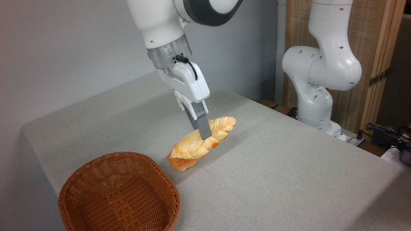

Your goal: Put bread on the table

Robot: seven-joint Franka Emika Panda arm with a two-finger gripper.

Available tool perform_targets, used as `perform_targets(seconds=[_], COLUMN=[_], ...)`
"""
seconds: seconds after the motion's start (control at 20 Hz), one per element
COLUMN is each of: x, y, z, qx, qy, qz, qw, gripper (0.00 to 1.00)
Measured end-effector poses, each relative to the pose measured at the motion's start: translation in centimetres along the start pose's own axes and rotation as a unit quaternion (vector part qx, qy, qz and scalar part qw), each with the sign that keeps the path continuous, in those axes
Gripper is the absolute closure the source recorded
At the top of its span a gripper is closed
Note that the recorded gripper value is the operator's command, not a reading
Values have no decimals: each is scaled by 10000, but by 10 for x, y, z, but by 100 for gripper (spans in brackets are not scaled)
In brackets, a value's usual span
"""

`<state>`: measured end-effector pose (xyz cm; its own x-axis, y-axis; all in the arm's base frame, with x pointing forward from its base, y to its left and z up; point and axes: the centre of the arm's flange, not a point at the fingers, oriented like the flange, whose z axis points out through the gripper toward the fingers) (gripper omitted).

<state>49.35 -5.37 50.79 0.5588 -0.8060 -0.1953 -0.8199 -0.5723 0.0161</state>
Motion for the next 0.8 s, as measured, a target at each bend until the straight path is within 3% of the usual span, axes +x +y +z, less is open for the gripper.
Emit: perform_targets(seconds=[0.25,0.5,0.8], x=[7,-5,-34], y=[3,-9,-38], z=[4,2,-53], qx=[-43,-504,-135], qy=[206,809,1335], qz=[11,-387,-695], qw=[9998,9947,9885], gripper=[0,0,0])
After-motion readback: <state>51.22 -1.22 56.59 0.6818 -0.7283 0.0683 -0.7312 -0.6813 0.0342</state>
